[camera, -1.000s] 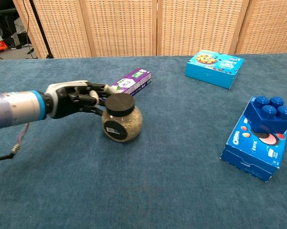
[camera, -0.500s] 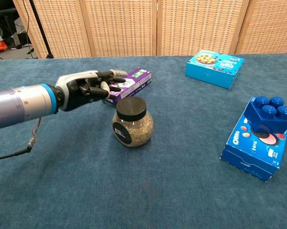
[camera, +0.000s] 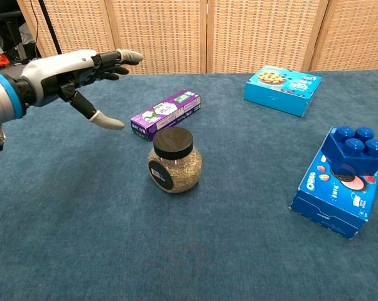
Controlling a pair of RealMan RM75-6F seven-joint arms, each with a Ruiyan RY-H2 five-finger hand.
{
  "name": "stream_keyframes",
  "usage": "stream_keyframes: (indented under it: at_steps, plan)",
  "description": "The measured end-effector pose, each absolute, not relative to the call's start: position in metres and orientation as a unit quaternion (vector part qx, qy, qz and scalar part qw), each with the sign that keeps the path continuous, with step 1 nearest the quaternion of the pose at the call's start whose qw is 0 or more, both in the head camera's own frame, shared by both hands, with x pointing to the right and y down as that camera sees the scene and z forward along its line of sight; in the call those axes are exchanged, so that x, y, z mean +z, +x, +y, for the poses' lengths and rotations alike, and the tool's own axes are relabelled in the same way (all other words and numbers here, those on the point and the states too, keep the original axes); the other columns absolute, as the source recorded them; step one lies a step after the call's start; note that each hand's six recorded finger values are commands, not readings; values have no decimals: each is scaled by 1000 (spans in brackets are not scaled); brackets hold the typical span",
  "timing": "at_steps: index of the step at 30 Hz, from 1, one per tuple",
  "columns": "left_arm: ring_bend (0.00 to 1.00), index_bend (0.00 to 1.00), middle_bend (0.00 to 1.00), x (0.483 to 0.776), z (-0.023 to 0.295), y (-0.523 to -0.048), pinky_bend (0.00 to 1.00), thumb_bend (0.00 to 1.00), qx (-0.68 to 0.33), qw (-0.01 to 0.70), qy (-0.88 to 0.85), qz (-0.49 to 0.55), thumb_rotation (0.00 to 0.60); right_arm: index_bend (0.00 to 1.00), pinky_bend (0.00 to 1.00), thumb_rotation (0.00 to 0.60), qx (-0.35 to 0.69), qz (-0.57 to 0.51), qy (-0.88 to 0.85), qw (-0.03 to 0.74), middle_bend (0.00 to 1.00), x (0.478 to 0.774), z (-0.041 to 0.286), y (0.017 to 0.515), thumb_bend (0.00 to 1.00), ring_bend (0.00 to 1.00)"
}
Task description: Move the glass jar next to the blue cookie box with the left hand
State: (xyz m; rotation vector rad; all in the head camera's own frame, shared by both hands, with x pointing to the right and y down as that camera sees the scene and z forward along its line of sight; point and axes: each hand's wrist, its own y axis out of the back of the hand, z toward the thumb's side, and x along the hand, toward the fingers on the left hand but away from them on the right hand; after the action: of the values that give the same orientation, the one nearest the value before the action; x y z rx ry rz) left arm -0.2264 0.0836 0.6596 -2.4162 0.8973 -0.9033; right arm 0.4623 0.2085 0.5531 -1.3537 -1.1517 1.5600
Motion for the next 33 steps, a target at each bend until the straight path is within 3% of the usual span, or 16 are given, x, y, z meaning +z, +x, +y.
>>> stream_keyframes:
  at_steps: [11,23,33]
  plan:
    - [0,0,0,654,112,-216,0,0,-314,373,-843,227,600,0,0,600,611,-454,-529,375,0,553,208,464,0,0]
    - [0,0,0,682,140,-177,0,0,-307,409,-837,194,600,0,0,600,612,-460,-527,369,0,552,206,468,0,0]
    - [0,0,0,695,131,-138,0,0,-304,424,-824,223,600,0,0,600,616,-463,-524,362,0,554,204,473,0,0]
